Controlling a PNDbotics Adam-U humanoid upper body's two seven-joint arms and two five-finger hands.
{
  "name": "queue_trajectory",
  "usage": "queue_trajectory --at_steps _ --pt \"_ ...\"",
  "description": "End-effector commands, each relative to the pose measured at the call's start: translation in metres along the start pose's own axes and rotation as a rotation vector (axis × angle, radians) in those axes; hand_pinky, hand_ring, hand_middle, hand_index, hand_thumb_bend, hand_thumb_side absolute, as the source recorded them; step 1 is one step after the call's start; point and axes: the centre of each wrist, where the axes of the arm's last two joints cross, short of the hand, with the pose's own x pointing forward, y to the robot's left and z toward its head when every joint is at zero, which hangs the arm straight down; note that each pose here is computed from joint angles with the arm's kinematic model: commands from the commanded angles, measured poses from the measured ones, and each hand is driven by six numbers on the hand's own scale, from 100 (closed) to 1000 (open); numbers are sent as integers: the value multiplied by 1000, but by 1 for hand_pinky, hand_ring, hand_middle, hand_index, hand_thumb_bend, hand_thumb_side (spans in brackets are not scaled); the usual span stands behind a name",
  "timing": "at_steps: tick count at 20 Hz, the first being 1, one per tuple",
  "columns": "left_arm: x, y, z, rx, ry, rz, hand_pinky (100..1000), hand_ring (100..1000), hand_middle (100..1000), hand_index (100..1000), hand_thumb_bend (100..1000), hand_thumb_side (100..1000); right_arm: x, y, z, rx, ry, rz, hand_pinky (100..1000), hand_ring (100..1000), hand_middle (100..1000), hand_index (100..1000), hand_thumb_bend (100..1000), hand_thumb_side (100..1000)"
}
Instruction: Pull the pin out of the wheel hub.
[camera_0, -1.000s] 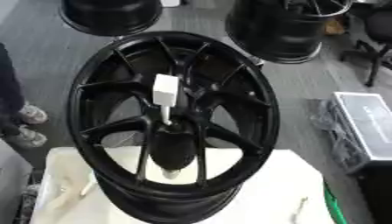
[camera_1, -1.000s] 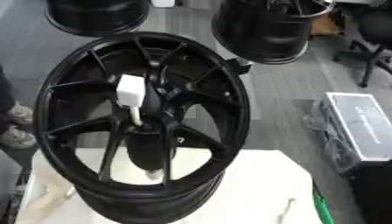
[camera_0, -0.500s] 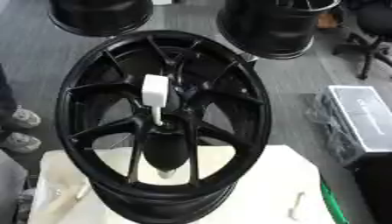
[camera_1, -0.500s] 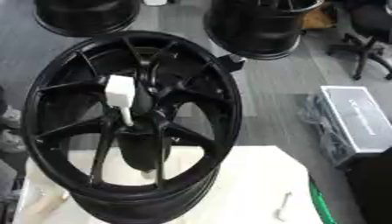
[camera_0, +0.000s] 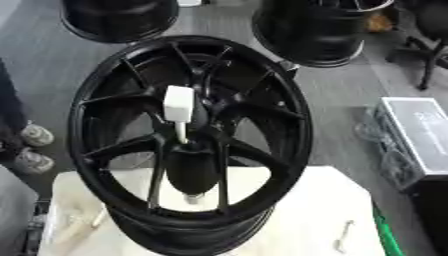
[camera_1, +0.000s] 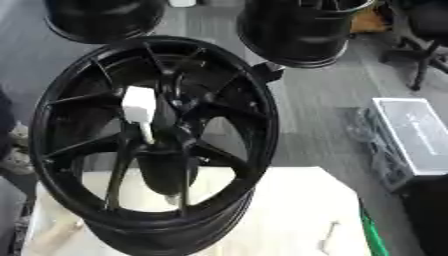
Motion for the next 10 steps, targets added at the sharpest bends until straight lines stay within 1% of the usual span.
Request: queue_trajectory --at_steps 1,2,4,7,10 --pt "6 2 -1 5 -22 -8 549 489 508 644 671 800 31 13 7 3 -120 -33 714 657 692 833 100 677" --pt "6 2 -1 5 -24 -7 549 489 508 644 671 800 40 20 12 17 -156 -49 713 654 690 832 100 674" --pt "6 1 -2 3 -26 -4 548 489 508 644 671 799 61 35 25 45 -241 -95 694 617 658 819 100 633" --pt "6 0 -3 1 -29 0 548 488 508 644 671 799 94 58 47 97 -365 -190 681 591 628 805 100 611" --pt "6 -2 -3 -1 -33 3 548 488 508 644 672 798 119 75 65 160 -443 -272 674 579 616 797 100 610"
